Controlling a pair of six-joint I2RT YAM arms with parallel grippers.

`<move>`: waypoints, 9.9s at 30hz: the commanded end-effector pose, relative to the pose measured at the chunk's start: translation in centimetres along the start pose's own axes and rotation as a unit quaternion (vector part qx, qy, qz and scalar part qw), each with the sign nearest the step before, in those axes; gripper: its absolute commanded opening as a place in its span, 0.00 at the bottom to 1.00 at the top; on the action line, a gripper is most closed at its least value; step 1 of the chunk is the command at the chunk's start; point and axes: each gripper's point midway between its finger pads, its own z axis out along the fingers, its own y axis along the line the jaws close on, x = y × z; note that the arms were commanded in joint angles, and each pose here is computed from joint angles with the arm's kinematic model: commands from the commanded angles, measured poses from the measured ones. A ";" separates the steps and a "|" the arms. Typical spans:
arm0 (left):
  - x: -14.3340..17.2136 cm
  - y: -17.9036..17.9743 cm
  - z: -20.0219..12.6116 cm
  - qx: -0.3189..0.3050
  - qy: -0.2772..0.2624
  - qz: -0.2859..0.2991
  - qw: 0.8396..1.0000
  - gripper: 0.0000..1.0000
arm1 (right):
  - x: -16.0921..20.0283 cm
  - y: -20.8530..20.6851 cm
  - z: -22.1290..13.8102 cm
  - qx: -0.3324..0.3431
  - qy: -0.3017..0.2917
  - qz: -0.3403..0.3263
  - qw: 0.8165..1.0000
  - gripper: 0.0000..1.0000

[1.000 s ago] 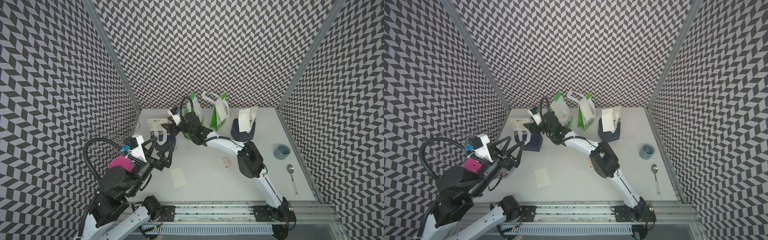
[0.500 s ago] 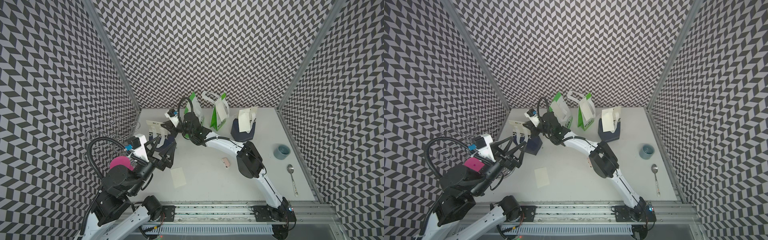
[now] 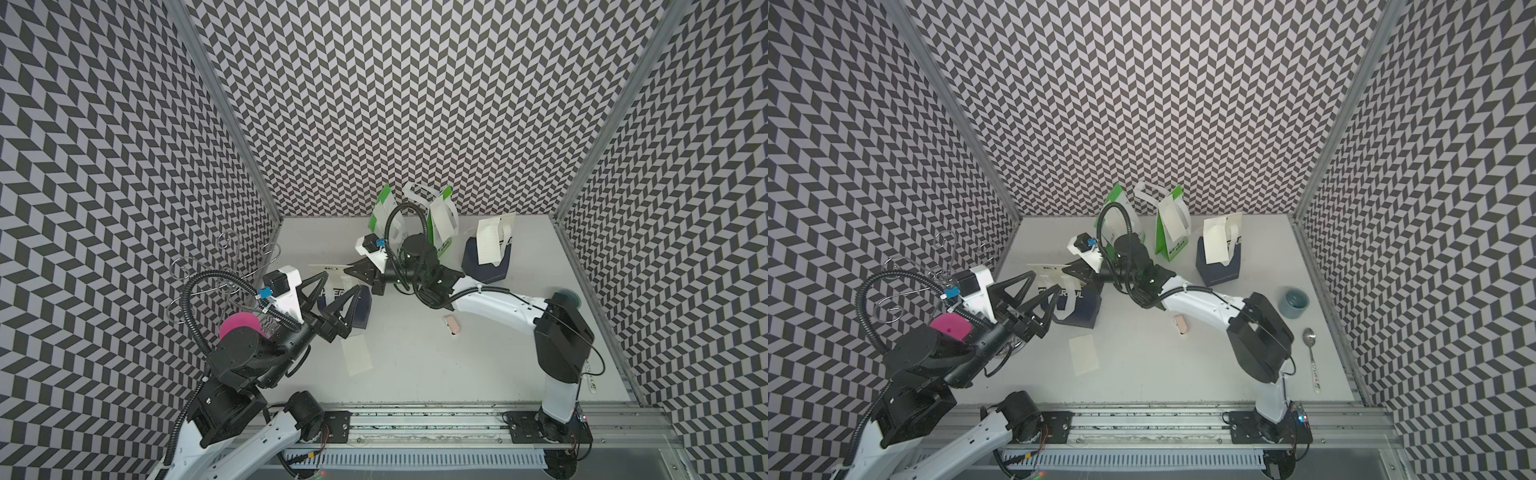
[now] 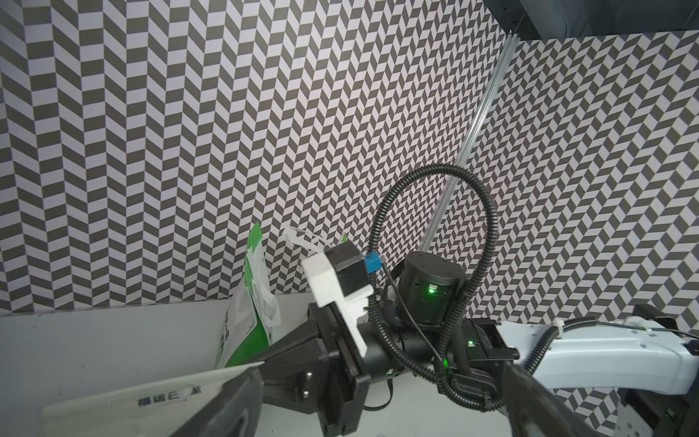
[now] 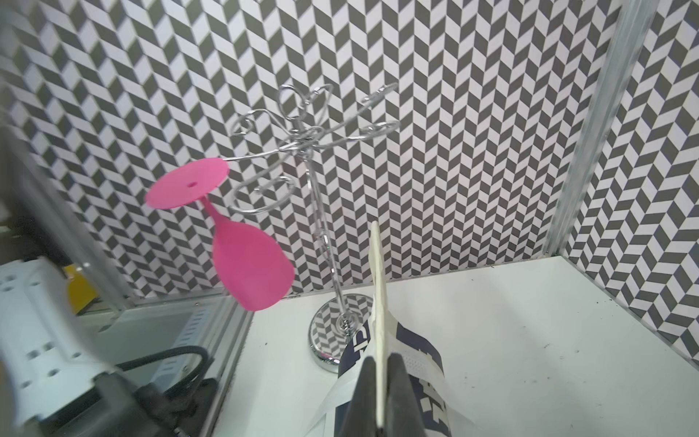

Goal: Staple the receipts to the bags
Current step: Pick up the takeout bag from the center of the board, then place the takeout bag at the center of the board, then pick up the receipt from the center of the board, then hold the receipt from the takeout bag.

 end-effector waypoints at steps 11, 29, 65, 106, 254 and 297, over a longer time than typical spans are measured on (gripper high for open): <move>-1.2 -1.9 -0.1 0.049 -0.021 -0.013 0.998 0.99 | 0.9 -1.6 -10.4 -0.023 -0.003 -0.023 0.999 0.00; -0.1 -1.6 0.4 0.045 -0.005 -0.004 0.999 0.99 | 3.5 -5.0 -13.0 0.032 0.026 -0.013 0.999 0.25; -9.1 2.4 -3.3 -0.129 -0.069 0.065 0.987 1.00 | 14.7 14.0 -3.3 0.086 0.195 0.065 0.975 0.86; -7.3 1.5 -3.7 -0.084 -0.062 0.043 0.994 1.00 | 37.5 11.2 -1.6 0.196 0.513 0.057 0.833 0.61; 12.9 -8.3 1.4 0.355 0.179 -0.082 0.914 0.00 | -2.1 14.9 -18.0 -0.067 -0.038 0.152 0.985 0.40; 11.8 8.1 18.3 0.132 0.195 -0.152 0.960 0.71 | 4.9 -1.6 -14.5 0.170 0.096 0.195 0.961 0.00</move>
